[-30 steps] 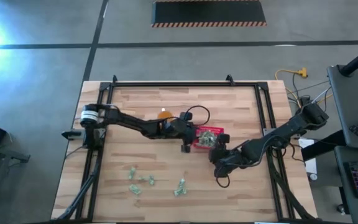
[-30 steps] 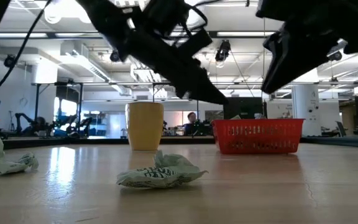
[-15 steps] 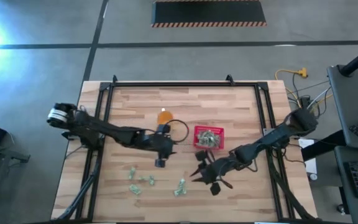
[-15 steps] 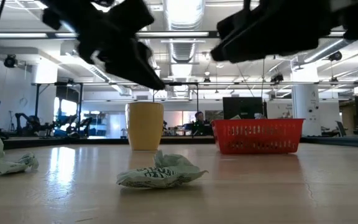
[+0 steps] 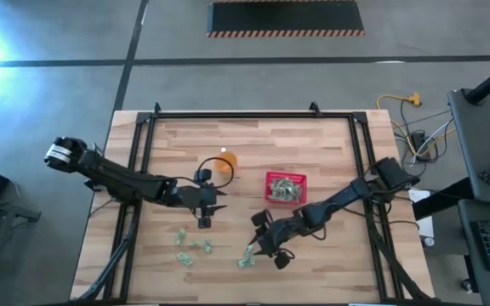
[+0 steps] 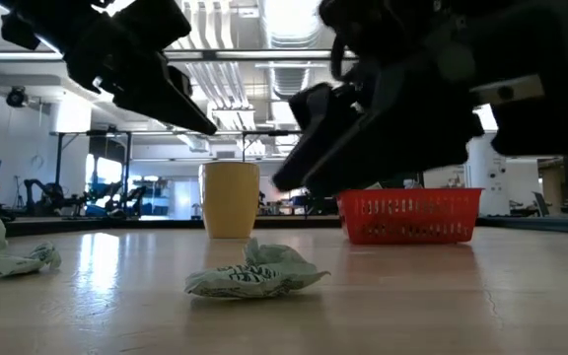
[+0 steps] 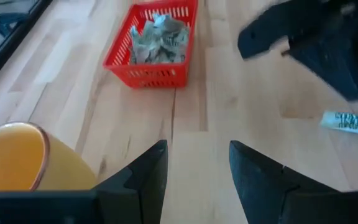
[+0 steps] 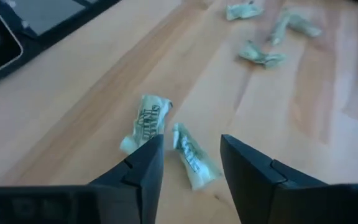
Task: Pick and place Stevia / Truvia into bins
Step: Put the stevia packet into the basket
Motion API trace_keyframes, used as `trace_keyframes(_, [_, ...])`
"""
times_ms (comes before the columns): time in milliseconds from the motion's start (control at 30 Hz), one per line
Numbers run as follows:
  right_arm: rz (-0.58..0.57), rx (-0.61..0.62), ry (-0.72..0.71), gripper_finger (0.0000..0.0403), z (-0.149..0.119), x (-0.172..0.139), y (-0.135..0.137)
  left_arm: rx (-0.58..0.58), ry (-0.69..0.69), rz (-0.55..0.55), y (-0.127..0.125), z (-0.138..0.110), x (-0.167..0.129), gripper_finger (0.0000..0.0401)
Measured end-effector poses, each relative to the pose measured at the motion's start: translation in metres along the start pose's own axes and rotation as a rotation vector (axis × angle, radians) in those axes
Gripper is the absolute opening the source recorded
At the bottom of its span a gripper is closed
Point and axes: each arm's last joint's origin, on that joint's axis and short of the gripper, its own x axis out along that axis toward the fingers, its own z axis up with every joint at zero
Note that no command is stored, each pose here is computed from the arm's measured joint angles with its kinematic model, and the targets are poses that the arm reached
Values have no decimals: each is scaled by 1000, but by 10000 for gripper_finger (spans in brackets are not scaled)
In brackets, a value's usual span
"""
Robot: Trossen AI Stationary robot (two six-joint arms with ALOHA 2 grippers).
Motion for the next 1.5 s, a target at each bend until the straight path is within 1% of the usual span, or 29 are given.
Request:
trace_keyframes(200, [4, 11, 47, 157, -8, 18, -2, 6, 7, -5, 0, -1, -4, 155])
trace_keyframes(400, [-6, 66, 113, 145, -10, 18, -10, 11, 15, -9, -1, -2, -3, 155])
trace_keyframes(700, [-6, 90, 119, 120, -12, 18, -11, 11, 15, -8, -1, -2, -3, 155])
trace_keyframes(1233, [15, 100, 115, 98, -12, 18, -11, 12, 17, -9, -2, -2, -3, 155])
trace_keyframes(1500, [12, 105, 88, 95, -10, 18, -11, 12, 17, -9, -2, -2, -3, 155])
